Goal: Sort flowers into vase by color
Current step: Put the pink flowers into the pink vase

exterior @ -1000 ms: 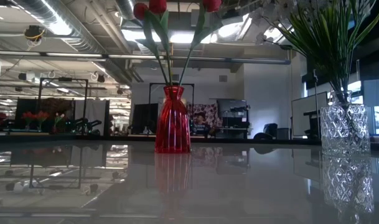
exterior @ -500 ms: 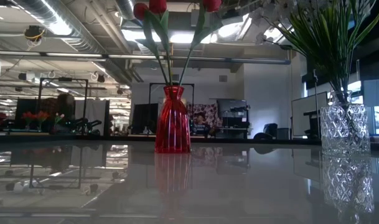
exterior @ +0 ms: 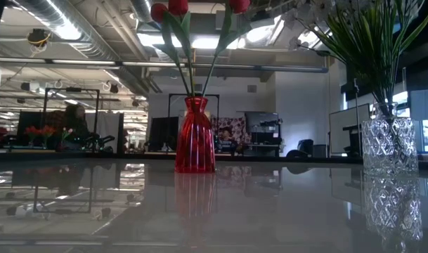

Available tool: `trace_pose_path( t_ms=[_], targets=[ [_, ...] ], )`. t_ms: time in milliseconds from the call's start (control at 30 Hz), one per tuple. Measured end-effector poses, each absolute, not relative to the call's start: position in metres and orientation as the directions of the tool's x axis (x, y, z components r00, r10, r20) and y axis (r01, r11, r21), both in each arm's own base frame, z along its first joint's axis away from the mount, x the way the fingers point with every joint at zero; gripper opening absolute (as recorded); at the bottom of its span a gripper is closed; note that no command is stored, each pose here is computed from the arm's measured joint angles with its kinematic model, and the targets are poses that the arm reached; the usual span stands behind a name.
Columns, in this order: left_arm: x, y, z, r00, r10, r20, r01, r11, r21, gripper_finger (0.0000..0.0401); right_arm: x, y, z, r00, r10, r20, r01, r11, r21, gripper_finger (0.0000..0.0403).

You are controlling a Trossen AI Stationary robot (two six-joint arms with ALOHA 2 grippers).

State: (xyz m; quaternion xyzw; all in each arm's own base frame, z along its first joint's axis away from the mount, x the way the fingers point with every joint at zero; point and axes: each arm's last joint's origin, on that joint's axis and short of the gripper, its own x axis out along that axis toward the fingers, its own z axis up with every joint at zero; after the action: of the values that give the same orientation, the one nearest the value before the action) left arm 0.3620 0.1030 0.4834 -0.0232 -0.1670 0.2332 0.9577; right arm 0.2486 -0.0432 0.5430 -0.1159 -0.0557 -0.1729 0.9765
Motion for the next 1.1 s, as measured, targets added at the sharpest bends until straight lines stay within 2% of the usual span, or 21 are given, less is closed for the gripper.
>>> trace_pose_path(
  t_ms=[100, 233, 300, 400, 533, 767, 1100],
  targets=[
    [0.369, 0.098, 0.479, 0.844, 0.441, 0.306, -0.435, 0.896, -0.091, 0.0, 0.256, -0.047, 0.541, 0.895, -0.417, 0.158, 0.441, 0.879, -0.183, 0.0335],
    [0.372, 0.088, 0.479, 0.855, 0.417, 0.308, -0.428, 0.903, -0.037, 0.0, 0.258, -0.05, 0.541, 0.85, -0.5, 0.167, 0.522, 0.841, -0.14, 0.0334],
    [0.373, 0.084, 0.479, 0.864, 0.403, 0.303, -0.42, 0.908, -0.011, 0.0, 0.257, -0.051, 0.544, 0.853, -0.485, 0.192, 0.512, 0.849, -0.13, 0.0327],
    [0.374, 0.079, 0.478, 0.873, 0.388, 0.296, -0.413, 0.91, 0.025, 0.0, 0.256, -0.048, 0.547, 0.895, -0.391, 0.217, 0.422, 0.898, -0.126, 0.0316],
    [0.376, 0.074, 0.477, 0.879, 0.376, 0.293, -0.408, 0.911, 0.055, 0.0001, 0.256, -0.046, 0.547, 0.919, -0.326, 0.222, 0.343, 0.939, -0.04, 0.0294],
    [0.377, 0.07, 0.476, 0.887, 0.367, 0.281, -0.407, 0.908, 0.1, 0.0013, 0.256, -0.046, 0.547, 0.922, -0.32, 0.22, 0.328, 0.945, -0.001, 0.0226],
    [0.378, 0.066, 0.471, 0.907, 0.36, 0.217, -0.395, 0.907, 0.147, 0.0025, 0.255, -0.046, 0.546, 0.925, -0.319, 0.204, 0.318, 0.947, 0.043, 0.0092]
  ],
)
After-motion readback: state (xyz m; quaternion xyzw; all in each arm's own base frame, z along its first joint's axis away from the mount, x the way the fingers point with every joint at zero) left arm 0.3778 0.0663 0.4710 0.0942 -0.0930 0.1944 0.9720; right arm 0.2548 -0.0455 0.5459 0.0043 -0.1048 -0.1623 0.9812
